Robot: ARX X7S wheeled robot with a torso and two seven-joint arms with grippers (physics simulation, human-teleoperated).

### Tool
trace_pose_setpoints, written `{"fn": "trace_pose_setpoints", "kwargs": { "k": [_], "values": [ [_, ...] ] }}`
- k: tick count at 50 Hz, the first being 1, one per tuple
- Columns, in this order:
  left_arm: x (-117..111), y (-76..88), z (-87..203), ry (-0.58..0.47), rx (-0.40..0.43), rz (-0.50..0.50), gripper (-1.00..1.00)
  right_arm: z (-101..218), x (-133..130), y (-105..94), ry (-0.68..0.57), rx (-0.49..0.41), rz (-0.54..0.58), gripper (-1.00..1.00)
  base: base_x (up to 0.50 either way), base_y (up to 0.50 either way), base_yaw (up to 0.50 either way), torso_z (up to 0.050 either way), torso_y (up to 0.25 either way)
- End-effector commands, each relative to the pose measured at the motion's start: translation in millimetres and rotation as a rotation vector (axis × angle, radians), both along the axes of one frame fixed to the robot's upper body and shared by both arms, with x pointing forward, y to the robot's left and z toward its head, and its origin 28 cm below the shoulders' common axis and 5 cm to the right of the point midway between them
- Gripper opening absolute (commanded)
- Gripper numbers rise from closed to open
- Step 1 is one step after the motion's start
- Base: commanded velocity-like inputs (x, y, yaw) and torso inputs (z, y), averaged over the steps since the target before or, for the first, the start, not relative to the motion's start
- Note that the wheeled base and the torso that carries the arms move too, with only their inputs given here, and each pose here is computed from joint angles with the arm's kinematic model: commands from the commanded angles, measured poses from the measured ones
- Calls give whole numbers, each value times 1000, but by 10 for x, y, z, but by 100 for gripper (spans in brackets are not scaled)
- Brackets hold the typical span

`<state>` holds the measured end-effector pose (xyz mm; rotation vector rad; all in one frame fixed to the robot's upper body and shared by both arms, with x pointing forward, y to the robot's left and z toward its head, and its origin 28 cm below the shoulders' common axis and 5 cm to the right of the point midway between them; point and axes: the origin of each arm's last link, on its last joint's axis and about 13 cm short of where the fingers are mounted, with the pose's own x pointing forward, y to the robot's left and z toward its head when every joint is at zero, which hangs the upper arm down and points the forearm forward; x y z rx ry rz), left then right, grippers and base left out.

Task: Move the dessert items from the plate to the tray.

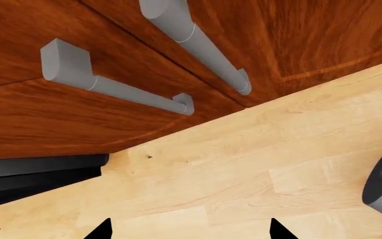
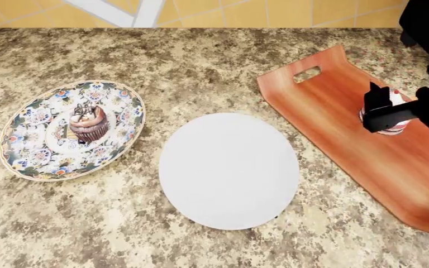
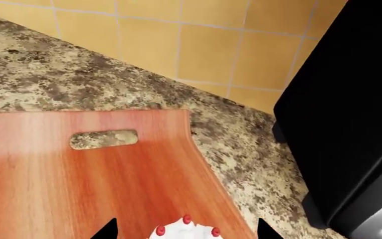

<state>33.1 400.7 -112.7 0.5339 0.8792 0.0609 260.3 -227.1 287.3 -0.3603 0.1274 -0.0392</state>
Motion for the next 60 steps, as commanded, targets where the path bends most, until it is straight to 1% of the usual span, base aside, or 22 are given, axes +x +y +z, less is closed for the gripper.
{"fn": "trace_pose_setpoints", "kwargs": {
  "k": [1, 5, 15, 25, 34, 44, 47, 60],
  "values": [
    [1, -31, -15, 6, -14, -13, 100, 291, -29, 153, -68, -53, 66, 100, 0, 0, 0, 0, 0],
    [3, -32, -15, 5, -14, -15, 100, 327, -45, 208, -81, -63, 93, 100, 0, 0, 0, 0, 0],
    [-9, -30, -14, 7, -11, -18, 100, 290, -120, 381, -104, -60, 161, 100, 0, 0, 0, 0, 0],
    [30, -46, -21, 6, -8, -18, 100, 456, -155, 564, -152, -108, 239, 100, 0, 0, 0, 0, 0],
    [-4, -32, -17, 16, -2, -19, 100, 581, -125, 711, -171, -143, 311, 100, 0, 0, 0, 0, 0],
    [-100, 4, -3, 22, 6, -17, 100, 615, -127, 753, -181, -157, 332, 100, 0, 0, 0, 0, 0],
    [-110, 3, -7, 40, 10, -20, 100, 610, -130, 755, -178, -164, 331, 100, 0, 99, 0, 0, 0],
    [-238, 65, 28, 45, 8, -24, 100, 608, -126, 765, -161, -173, 338, 100, 0, 500, 0, 0, 0]
  ]
}}
